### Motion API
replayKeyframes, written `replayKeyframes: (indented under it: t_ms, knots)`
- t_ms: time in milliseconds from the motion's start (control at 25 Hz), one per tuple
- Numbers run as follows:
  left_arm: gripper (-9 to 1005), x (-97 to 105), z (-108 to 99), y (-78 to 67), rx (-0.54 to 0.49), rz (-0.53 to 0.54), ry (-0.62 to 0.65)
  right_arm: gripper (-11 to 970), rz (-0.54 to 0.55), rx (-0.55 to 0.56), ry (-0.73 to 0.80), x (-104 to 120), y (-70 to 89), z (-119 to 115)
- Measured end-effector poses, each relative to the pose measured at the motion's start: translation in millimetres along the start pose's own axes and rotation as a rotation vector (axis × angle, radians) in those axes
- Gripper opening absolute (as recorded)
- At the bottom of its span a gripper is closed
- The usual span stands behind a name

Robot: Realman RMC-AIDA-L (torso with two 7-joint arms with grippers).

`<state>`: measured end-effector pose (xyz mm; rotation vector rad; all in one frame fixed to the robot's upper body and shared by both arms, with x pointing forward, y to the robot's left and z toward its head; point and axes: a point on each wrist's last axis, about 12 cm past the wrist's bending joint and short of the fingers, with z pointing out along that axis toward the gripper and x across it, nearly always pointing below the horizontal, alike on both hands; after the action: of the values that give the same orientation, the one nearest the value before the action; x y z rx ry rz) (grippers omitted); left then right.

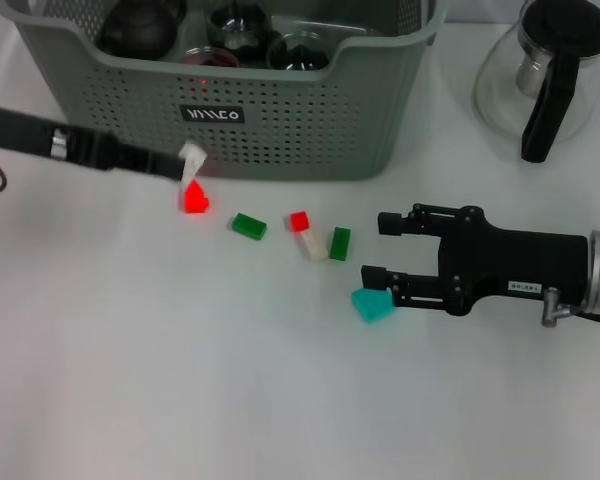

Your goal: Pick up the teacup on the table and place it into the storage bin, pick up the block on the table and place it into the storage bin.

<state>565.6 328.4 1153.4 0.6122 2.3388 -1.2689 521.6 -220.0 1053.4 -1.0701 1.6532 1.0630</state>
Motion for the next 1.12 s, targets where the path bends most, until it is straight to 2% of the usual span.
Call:
replayKeyframes:
  t_ms: [240, 360, 440, 640, 800, 960, 1120]
  knots:
    - [106, -15, -9, -22.6, 0.222, 0.035, -0.198, 746, -0.006, -0.006, 0.0, -1, -0.1, 1]
    - [106, -31, -13, -28.0, 0.248, 0.03, -0.283, 746, -0.006, -0.007, -0.001, -2, -0.1, 1]
    - [105, -46, -16, -28.9, 0.222, 0.018, -0.322, 746, -0.005, -0.006, -0.002, -2, -0.1, 0]
    - [105, -98, -23, -35.7, 0.083, 0.043, -0.334, 746, -0.008, -0.008, -0.003, -2, -0.2, 1]
    - [105, -135, -16, -49.9, -0.109, 0.18, -0.255, 746, -0.011, -0.008, -0.005, -3, -0.6, 1]
    - [105, -158, 15, -55.9, -0.393, 0.294, -0.102, 746, -0.013, -0.006, -0.008, -4, -0.8, 1]
    - [105, -168, 56, -47.9, -0.601, 0.345, -0.001, 746, -0.017, -0.006, -0.008, -5, -1.9, 2]
